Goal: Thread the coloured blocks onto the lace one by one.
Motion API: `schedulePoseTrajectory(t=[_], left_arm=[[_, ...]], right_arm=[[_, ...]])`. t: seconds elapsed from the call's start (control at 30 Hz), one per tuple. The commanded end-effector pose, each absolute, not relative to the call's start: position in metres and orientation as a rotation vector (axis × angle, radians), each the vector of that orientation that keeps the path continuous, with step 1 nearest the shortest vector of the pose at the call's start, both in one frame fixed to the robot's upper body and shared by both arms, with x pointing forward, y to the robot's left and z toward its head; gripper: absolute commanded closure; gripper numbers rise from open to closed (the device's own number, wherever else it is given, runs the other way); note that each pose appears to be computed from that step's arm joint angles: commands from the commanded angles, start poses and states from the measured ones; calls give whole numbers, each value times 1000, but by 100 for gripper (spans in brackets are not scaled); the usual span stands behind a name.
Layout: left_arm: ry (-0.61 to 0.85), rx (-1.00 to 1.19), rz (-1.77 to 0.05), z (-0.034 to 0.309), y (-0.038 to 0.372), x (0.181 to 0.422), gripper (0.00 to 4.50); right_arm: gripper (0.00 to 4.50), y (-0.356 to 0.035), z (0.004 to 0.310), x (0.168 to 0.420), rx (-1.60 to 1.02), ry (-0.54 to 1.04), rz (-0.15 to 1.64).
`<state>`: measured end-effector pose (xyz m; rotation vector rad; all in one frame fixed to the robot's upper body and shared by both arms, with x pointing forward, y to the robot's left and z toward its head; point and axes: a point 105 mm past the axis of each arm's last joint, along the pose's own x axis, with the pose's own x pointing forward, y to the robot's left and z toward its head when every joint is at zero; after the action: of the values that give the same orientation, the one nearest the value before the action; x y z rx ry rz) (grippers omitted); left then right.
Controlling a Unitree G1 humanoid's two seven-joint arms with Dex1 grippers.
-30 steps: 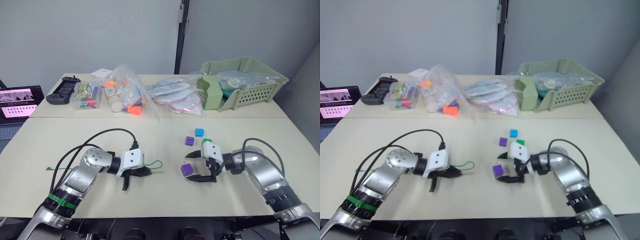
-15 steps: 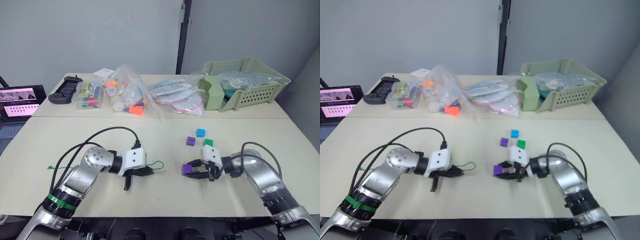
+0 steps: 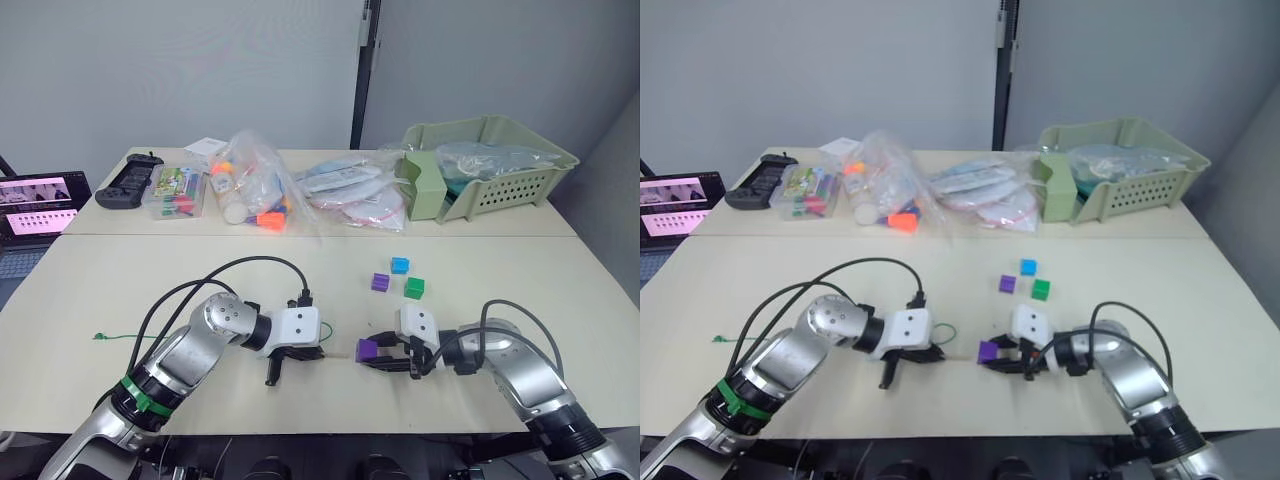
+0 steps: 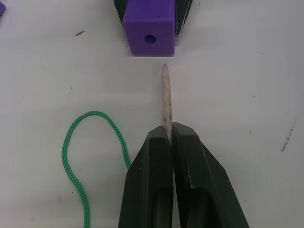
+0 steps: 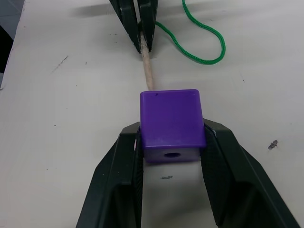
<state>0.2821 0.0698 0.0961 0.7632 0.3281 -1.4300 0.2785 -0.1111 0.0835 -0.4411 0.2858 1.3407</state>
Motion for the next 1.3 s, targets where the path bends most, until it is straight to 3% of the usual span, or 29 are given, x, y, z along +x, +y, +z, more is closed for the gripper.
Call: schedulePoseTrajectory(t=[0.03,0.57,1.3], left_arm=[[283,774,-1416,107,63,284,450],[264,780,-1427,120,55,280,450],[339,789,-1423,112,57,282,450]], right_arm=[[335,-111,83,274,-457,303,1356],[335,-103,80,273,-484,322,1364],[335,-95,82,271,-478,324,1364]])
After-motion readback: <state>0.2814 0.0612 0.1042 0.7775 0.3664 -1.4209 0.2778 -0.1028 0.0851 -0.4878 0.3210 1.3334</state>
